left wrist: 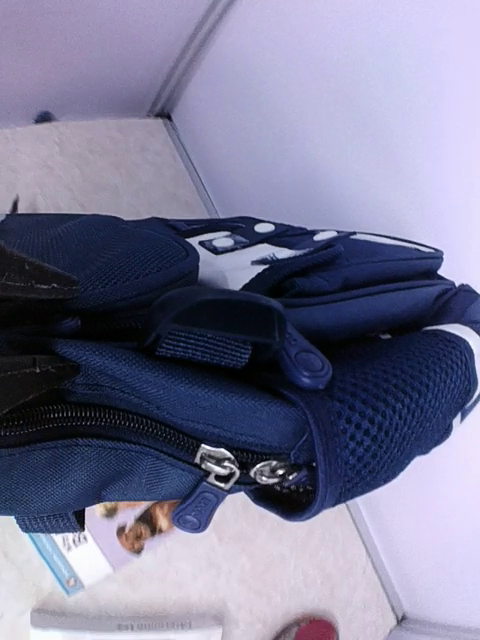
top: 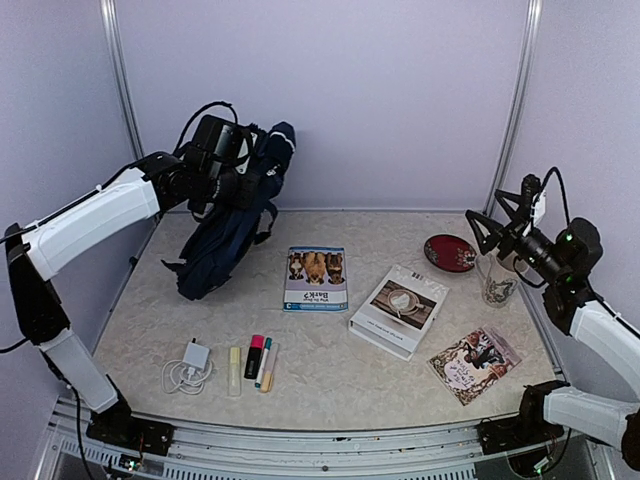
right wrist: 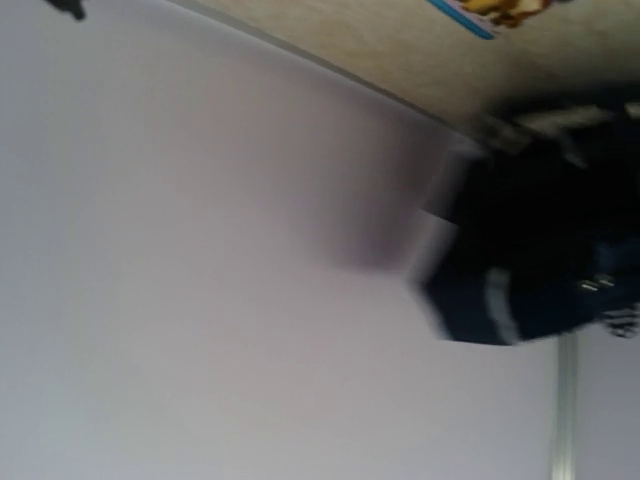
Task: Pack the student bag
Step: Pick up the student bag from the corner of the board, then place the student bag at the center of the board.
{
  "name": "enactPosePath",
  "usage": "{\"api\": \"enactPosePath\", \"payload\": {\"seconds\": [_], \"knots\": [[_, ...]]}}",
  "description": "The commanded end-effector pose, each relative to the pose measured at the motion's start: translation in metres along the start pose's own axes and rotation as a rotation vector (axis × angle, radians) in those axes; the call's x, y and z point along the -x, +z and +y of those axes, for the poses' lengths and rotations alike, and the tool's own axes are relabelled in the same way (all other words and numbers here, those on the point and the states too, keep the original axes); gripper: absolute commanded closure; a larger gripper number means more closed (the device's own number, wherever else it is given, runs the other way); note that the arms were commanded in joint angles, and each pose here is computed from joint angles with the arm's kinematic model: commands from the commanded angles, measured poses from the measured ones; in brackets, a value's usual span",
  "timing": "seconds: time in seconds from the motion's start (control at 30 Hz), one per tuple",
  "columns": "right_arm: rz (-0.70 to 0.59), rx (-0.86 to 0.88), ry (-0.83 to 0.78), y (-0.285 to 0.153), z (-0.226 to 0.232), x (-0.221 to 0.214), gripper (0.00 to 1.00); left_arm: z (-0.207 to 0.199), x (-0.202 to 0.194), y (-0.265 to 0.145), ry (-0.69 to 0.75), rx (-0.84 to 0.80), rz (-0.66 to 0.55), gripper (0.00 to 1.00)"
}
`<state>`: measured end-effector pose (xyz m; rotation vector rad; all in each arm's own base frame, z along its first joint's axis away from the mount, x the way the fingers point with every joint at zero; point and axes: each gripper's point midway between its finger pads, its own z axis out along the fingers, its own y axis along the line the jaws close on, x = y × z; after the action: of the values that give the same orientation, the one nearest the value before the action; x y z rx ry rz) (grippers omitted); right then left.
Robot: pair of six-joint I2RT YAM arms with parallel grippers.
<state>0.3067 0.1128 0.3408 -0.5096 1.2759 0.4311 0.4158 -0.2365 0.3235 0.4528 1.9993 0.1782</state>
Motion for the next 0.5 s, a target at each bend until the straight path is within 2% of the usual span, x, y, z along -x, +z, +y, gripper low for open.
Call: {"api": "enactPosePath", "payload": {"seconds": [0.0,0.2,0.23,0.27,0.33,0.37,0.47], "knots": [[0.023,0.066,0.055,0.015,0.017,0.009,0.01,-0.075,0.033,-0.011,0.038,-0.164,-0.074,1.00],[0.163,0.102,0.159,0.039,0.029,-0.010,0.03,-0.200,0.008,0.001,0.066,-0.474,0.003,1.00],[0.186,0.103,0.176,0.042,0.029,-0.014,0.04,-0.222,0.001,-0.001,0.086,-0.542,0.016,0.92],[0.205,0.104,0.191,0.044,0.029,-0.016,0.04,-0.247,-0.004,-0.008,0.102,-0.640,0.030,0.69],[0.241,0.094,0.217,0.047,0.027,-0.020,0.04,-0.280,-0.005,-0.025,0.119,-0.792,0.034,0.16],[0.256,0.084,0.225,0.047,0.025,-0.022,0.04,-0.292,-0.005,-0.033,0.122,-0.859,0.032,0.03],[0.293,0.051,0.247,0.046,0.021,-0.028,0.04,-0.298,0.008,-0.056,0.117,-0.985,-0.012,0.01]]}}
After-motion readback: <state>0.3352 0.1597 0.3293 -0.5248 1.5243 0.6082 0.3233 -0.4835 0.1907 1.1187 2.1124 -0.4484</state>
